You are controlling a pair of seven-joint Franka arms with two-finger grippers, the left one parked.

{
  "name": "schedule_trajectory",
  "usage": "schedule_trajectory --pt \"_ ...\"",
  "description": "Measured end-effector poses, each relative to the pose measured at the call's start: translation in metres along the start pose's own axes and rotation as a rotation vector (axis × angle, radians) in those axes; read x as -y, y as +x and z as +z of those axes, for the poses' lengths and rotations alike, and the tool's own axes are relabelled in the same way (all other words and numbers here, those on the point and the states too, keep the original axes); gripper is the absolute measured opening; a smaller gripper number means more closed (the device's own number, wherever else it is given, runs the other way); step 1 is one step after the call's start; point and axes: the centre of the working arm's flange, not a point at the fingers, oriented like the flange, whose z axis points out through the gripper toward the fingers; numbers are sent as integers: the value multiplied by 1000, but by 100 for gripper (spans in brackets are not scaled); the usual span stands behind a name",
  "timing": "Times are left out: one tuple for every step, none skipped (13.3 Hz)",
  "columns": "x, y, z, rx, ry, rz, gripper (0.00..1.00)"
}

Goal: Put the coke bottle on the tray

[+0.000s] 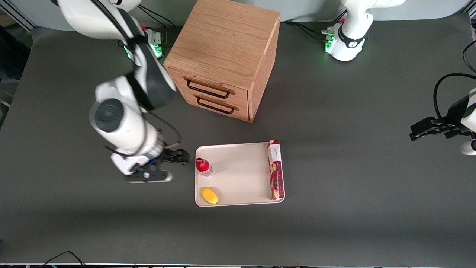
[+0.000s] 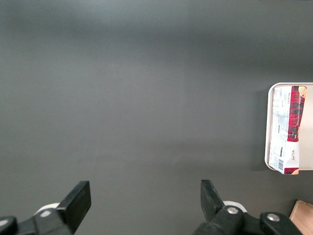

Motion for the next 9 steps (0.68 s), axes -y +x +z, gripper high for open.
schedule_trajectory --pt "-28 -6 -24 -3 10 21 100" --pt "-58 -15 -42 -8 14 38 100" --pt "-86 -26 -55 -14 -4 52 100" --pt "-111 -38 -64 -17 -27 66 100" --pt "-132 -50 -70 -16 -40 86 100" --pt "-152 -60 -74 -13 -47 112 100" --pt "-171 -68 -78 -7 -54 135 100" --pt "-190 -73 -82 2 -59 151 100" --pt "-210 -75 -85 4 -61 162 100"
